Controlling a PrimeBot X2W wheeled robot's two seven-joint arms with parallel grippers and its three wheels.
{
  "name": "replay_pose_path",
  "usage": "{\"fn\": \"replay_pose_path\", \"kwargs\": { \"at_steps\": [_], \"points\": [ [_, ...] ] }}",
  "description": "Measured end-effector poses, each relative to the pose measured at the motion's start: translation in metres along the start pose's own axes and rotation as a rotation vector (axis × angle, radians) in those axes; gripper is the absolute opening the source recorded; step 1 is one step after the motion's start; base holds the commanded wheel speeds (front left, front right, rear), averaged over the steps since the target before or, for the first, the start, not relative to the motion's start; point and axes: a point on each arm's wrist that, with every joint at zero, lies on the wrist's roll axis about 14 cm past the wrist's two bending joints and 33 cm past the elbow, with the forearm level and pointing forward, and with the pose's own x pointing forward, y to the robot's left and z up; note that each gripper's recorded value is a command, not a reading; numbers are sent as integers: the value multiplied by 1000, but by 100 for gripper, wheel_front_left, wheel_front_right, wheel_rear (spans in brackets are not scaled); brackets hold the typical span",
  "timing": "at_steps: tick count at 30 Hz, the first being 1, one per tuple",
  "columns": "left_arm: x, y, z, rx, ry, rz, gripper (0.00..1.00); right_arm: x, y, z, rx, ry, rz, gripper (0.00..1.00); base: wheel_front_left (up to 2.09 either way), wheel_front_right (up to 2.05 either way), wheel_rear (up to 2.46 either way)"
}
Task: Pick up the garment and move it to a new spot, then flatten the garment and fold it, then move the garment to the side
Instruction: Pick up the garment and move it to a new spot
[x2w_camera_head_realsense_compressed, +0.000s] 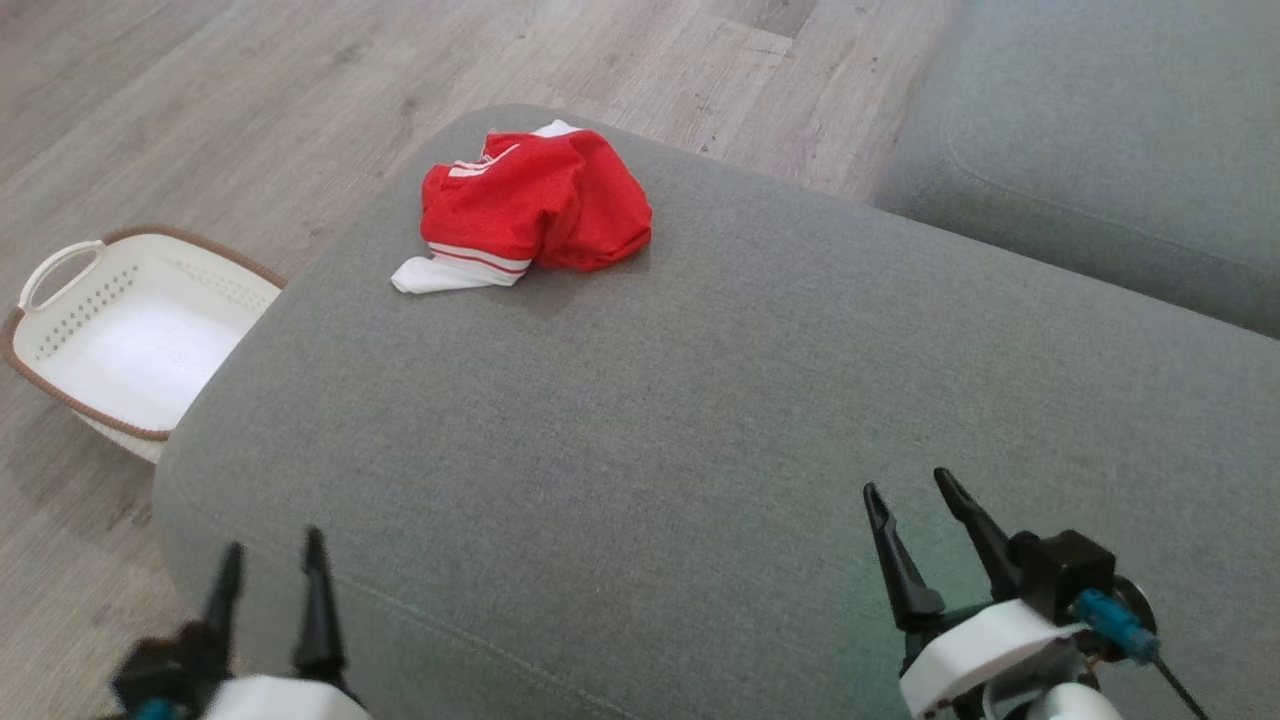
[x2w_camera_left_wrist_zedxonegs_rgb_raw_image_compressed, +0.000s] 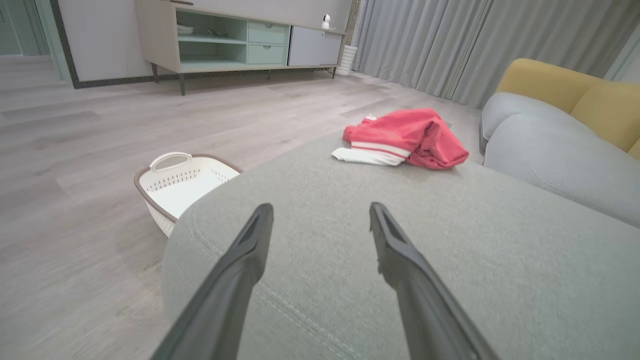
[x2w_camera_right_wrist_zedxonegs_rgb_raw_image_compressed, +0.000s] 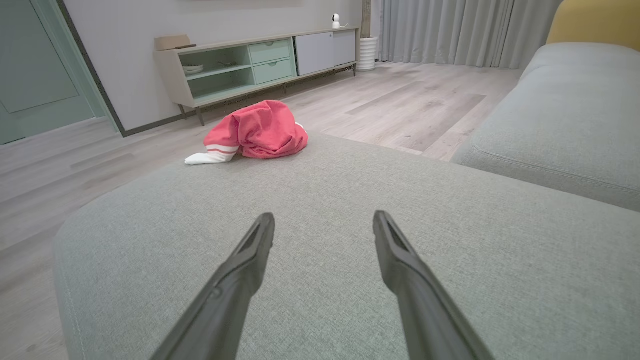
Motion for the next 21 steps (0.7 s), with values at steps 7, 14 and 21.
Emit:
{"fn": "replay_pose_path", "kwargs": {
  "at_steps": [7, 14, 21],
  "points": [
    [35, 21, 92, 153, -161, 1, 100, 5, -22, 8, -27, -13, -50, 100, 0, 0, 0],
    [107, -38, 212, 331, -363, -158, 100, 25, -62, 24, -74, -30, -124, 100, 0, 0, 0],
    [182, -78, 233, 290, -291, -229, 100, 27, -77, 12, -74, 16, -151, 100, 0, 0, 0]
  ]
}}
